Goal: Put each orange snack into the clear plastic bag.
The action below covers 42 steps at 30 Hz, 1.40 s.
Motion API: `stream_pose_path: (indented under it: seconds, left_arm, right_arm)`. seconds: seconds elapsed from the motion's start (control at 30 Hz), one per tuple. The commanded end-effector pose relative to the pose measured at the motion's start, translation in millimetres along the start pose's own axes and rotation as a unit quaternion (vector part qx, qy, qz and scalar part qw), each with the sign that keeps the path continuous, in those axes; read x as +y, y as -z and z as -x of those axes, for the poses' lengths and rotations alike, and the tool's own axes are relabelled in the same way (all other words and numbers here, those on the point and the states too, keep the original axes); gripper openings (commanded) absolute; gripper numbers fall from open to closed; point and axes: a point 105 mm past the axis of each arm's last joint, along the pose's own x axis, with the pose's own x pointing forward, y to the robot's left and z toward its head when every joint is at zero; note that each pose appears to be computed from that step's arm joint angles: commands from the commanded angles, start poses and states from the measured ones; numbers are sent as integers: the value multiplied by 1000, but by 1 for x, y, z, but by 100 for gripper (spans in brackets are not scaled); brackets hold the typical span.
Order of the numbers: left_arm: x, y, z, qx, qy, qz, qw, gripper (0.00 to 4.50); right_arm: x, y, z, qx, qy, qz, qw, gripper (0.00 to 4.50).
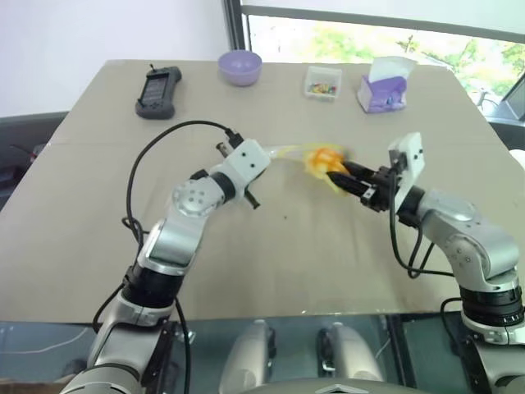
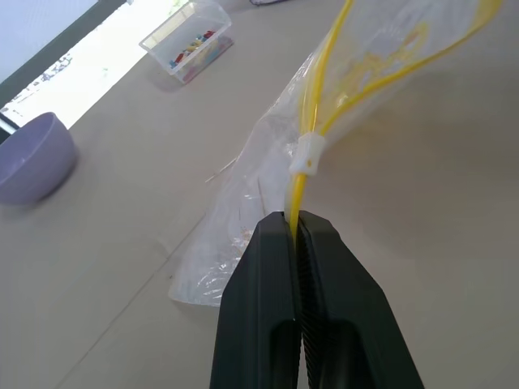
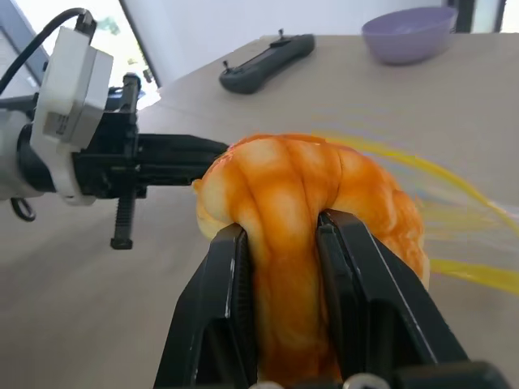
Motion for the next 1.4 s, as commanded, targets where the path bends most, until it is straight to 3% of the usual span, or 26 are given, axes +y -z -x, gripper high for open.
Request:
stream_pose_path:
  seconds: [0.03,0.4,0.6,0.7,0.87,1.27,1.4]
  left_arm:
    - [-7,-18,4,-40,11,-51,998,0]
    - [-30,-24,14,-118,66,-141,981,0]
    - [-26,-26,18,-138,59,-132,980,0]
    - [-28,-26,21,-150,68,-115,980,0]
    - [-26,-27,29,-170,88,-36,981,0]
    - [-11,-5,38,-129,133,-27,982,0]
    - [8,5,27,-98,91,-16,991,0]
  right_arm:
    - [-7,-1,-12,5,-12,14,1000,119]
    - [-43,7,-43,54,5,32,998,119]
    - [-32,12,-41,65,-43,52,996,119]
    - [-26,7,-38,41,-64,43,996,119]
    - [-35,-4,-42,-13,-29,9,999,119]
    - [-72,-14,-18,-57,81,14,995,119]
    - [-66,-1,-2,-4,82,80,993,119]
